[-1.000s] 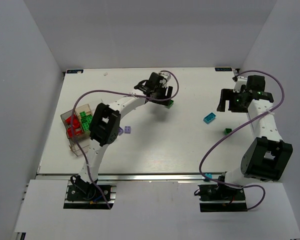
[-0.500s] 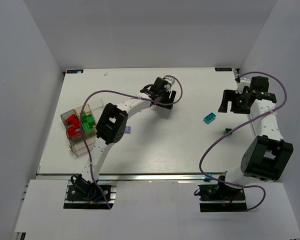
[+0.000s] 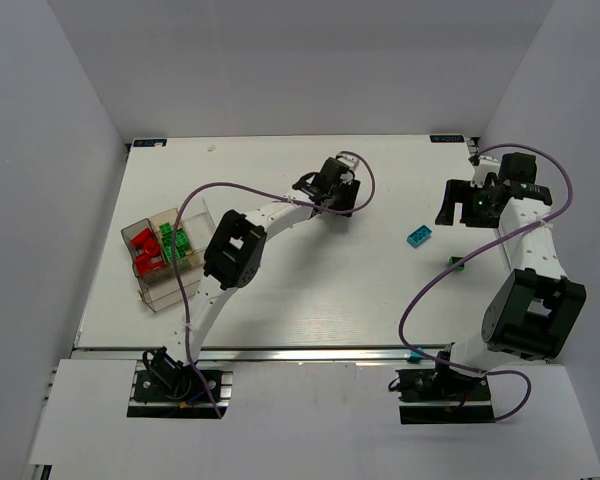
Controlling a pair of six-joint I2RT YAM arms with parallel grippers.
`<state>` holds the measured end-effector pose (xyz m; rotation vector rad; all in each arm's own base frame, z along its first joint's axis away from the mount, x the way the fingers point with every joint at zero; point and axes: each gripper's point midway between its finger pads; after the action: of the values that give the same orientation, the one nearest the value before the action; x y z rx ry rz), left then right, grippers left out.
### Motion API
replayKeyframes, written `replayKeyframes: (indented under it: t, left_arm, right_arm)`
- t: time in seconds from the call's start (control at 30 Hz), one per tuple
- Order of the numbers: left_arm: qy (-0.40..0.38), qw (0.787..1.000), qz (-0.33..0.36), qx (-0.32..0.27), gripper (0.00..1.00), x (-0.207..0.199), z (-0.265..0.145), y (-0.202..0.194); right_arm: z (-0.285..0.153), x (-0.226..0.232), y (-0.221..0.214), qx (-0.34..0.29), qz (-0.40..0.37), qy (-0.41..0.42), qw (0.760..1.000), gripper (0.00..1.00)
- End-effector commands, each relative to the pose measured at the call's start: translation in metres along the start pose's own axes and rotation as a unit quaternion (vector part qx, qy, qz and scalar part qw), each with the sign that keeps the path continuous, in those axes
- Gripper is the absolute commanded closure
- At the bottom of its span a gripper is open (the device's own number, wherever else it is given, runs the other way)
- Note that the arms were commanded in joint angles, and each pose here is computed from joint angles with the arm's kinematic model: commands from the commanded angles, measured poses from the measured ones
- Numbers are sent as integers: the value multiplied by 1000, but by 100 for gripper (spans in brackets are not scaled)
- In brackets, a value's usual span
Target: Sort the legos into containers by color
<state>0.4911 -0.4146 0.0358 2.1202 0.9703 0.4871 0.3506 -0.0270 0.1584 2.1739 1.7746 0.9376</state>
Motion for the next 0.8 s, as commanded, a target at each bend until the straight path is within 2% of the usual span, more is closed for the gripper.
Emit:
replayKeyframes:
  t: [0.0, 0.07, 0.1, 0.17, 0.2, 0.3, 0.33, 0.37, 0.43, 0.47, 0.5, 0.53, 0.57, 0.6, 0.63, 0.67, 0.7, 0.73, 0.77]
  left_arm:
    - [65, 998, -6, -4, 34, 11, 0, 9]
    - [83, 997, -3, -1, 42, 13, 3, 8]
    - [92, 996, -2, -2, 51, 16, 3, 9]
    - [103, 995, -3, -6, 62, 20, 0, 14]
    - [105, 994, -5, -10, 72, 21, -4, 19]
    - [112, 993, -15, -35, 83, 24, -27, 46]
    - [118, 992, -18, -40, 90, 26, -35, 54]
    - [123, 990, -35, -62, 94, 36, -61, 77]
    - [138, 986, -67, -59, 100, 55, -86, 77]
    - [148, 983, -79, -79, 100, 65, -126, 96]
    - [156, 983, -84, -55, 100, 73, -134, 74]
    - [178, 978, -101, -49, 100, 94, -153, 67]
    - [187, 973, -116, -73, 100, 105, -195, 80]
    - [194, 972, -126, -41, 100, 114, -202, 49]
    - [203, 968, -143, -41, 100, 125, -220, 42]
    - [227, 960, -160, -28, 100, 149, -239, 25]
    - [237, 955, -172, -49, 100, 158, -275, 28]
    - [248, 952, -178, -11, 100, 164, -281, -7]
    - [280, 941, -191, -2, 100, 185, -298, -23]
  right_arm:
    - [-1, 2, 8, -11, -1, 10, 1000, 11]
    - [-2, 2, 9, -13, -2, 10, 1000, 11]
    - [-1, 3, 8, -12, -2, 12, 1000, 11]
    - [-2, 3, 8, -15, -5, 13, 1000, 11]
    - [-2, 5, 7, -16, -8, 15, 1000, 11]
    - [-2, 1, 1, -17, -26, 6, 1000, 12]
    - [-3, -1, 1, -24, -32, 1, 999, 13]
    - [0, -7, -7, -18, -33, -8, 999, 15]
    - [1, -17, -9, -23, -54, -31, 998, 18]
    - [3, -20, -13, -19, -57, -38, 997, 21]
    - [7, -26, -22, -8, -58, -48, 997, 23]
    - [7, -27, -23, -9, -62, -49, 997, 30]
    - [8, -29, -26, -9, -64, -54, 996, 34]
    - [12, -32, -34, -3, -61, -53, 997, 39]
    - [11, -31, -36, -6, -64, -53, 997, 46]
    - [13, -31, -35, -14, -69, -51, 996, 49]
    - [16, -31, -41, -10, -67, -50, 996, 52]
    - [18, -32, -42, -9, -68, -50, 996, 55]
    - [19, -32, -43, -7, -70, -51, 996, 55]
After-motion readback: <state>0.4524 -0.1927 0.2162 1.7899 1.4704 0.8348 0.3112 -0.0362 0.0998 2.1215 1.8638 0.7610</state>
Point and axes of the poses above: each gripper's point midway between its finger pads, its own z axis out along the fingers, its own x axis along the line the jaws close on, y = z × x, and after that the axes turned 15 degrees about z, right-handed
